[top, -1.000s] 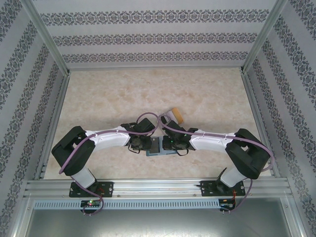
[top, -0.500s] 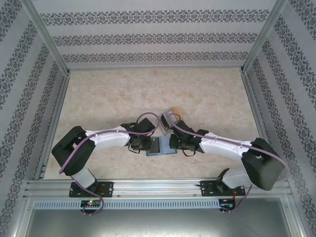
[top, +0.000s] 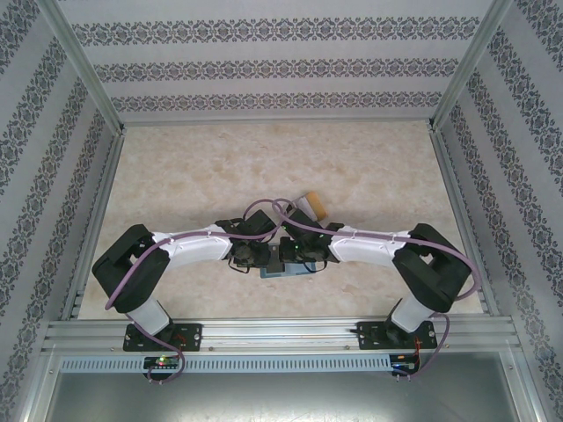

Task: Put the credit cards into the card holder
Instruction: Insert the credit card into the card slot.

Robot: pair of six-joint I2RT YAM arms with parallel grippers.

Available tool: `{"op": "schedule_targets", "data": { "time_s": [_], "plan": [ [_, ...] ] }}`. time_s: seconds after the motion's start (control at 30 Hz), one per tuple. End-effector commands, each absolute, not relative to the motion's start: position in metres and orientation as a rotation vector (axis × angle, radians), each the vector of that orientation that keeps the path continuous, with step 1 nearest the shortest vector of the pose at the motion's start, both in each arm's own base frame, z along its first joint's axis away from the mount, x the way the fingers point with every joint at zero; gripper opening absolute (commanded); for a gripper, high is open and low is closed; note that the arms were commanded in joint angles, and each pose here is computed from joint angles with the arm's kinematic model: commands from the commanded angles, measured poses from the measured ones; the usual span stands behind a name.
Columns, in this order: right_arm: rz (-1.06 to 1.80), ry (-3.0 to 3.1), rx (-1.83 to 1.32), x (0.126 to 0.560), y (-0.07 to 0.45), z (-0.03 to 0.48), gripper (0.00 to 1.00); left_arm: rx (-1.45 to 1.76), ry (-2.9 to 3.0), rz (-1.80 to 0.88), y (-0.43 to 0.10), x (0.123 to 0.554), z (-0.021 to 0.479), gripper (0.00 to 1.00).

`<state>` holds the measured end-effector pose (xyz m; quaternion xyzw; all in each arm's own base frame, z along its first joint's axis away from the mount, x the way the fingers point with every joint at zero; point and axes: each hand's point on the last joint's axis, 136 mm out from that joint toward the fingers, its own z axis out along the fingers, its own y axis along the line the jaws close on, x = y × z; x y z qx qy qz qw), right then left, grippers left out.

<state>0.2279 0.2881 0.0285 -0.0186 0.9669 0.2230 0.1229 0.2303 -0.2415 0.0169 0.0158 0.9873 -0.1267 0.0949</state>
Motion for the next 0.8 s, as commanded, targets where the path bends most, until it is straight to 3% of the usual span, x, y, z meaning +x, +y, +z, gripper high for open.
{"op": "schedule_targets", "data": {
  "time_s": [0.0, 0.2, 0.47, 0.77],
  "plan": [
    [0.644, 2.833, -0.027, 0.228, 0.289, 0.023, 0.11, 0.054, 2.914, -0.368, -0.241, 0.235, 0.014, 0.23],
    [0.644, 2.844, 0.01, 0.226, 0.286, 0.017, 0.11, 0.059, 2.913, -0.377, -0.243, 0.235, 0.013, 0.23],
    [0.873, 2.814, -0.05, 0.223, 0.315, 0.025, 0.11, 0.065, 2.911, -0.387, -0.244, 0.235, 0.014, 0.27],
    [0.711, 2.781, -0.051, 0.226, 0.285, 0.04, 0.13, 0.061, 2.922, -0.348, -0.239, 0.234, 0.01, 0.26]
  ]
}}
